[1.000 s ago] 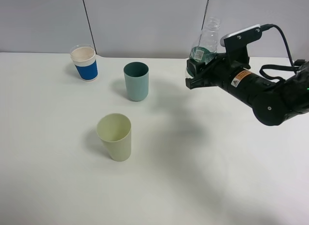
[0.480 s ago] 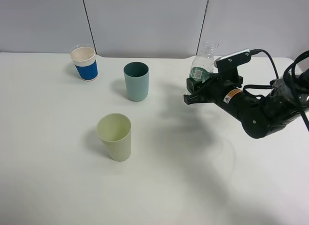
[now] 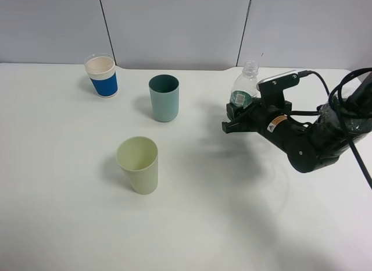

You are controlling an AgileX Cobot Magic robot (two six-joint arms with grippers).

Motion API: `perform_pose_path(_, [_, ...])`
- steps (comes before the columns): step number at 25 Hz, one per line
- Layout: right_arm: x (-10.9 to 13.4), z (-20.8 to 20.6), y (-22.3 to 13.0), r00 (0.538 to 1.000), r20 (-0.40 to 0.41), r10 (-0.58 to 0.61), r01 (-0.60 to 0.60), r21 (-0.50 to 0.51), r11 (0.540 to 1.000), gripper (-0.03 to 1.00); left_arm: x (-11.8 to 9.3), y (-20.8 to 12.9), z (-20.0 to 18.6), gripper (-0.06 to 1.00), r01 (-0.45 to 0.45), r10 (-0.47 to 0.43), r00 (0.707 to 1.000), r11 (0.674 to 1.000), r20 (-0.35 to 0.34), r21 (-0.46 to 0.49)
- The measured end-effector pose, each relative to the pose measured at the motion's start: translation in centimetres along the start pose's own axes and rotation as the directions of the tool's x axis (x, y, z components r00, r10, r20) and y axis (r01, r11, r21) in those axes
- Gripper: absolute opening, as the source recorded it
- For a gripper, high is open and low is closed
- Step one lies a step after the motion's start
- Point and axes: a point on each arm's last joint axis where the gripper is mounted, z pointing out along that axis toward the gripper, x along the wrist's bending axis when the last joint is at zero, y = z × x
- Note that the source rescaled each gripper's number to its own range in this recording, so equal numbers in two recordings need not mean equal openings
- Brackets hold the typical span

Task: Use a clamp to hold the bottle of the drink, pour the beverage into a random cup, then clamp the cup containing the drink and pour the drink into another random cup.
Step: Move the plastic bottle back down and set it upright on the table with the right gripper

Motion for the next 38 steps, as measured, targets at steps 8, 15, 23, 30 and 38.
perform_pose_path(8, [0.0, 0.0, 0.0, 1.0, 0.0, -0.001, 0.001, -0.004, 1.0, 0.0, 0.0, 0.0, 0.0, 1.0, 0.0, 0.0, 1.0, 1.0, 0.0, 0.0])
perform_pose_path(15, [0.0, 0.0, -0.1, 1.0, 0.0, -0.001, 0.001, -0.002, 1.0, 0.47, 0.0, 0.0, 0.0, 1.0, 0.0, 0.0, 1.0, 1.0, 0.0, 0.0])
perform_pose_path(23, [0.0, -0.1, -0.2, 1.0, -0.008, 0.0, 0.0, 0.043, 0.999, 0.98, 0.0, 0.0, 0.0, 1.0, 0.0, 0.0, 1.0, 1.0, 0.0, 0.0])
perform_pose_path(30, [-0.4, -0.8, 3.0, 1.0, -0.001, 0.008, -0.008, -0.028, 1.0, 0.99, 0.0, 0.0, 0.0, 1.0, 0.0, 0.0, 1.0, 1.0, 0.0, 0.0])
perform_pose_path(38, [-1.1, -3.3, 9.0, 0.999, 0.004, -0.048, 0.048, -0.15, 0.988, 0.99, 0.0, 0.0, 0.0, 1.0, 0.0, 0.0, 1.0, 1.0, 0.0, 0.0])
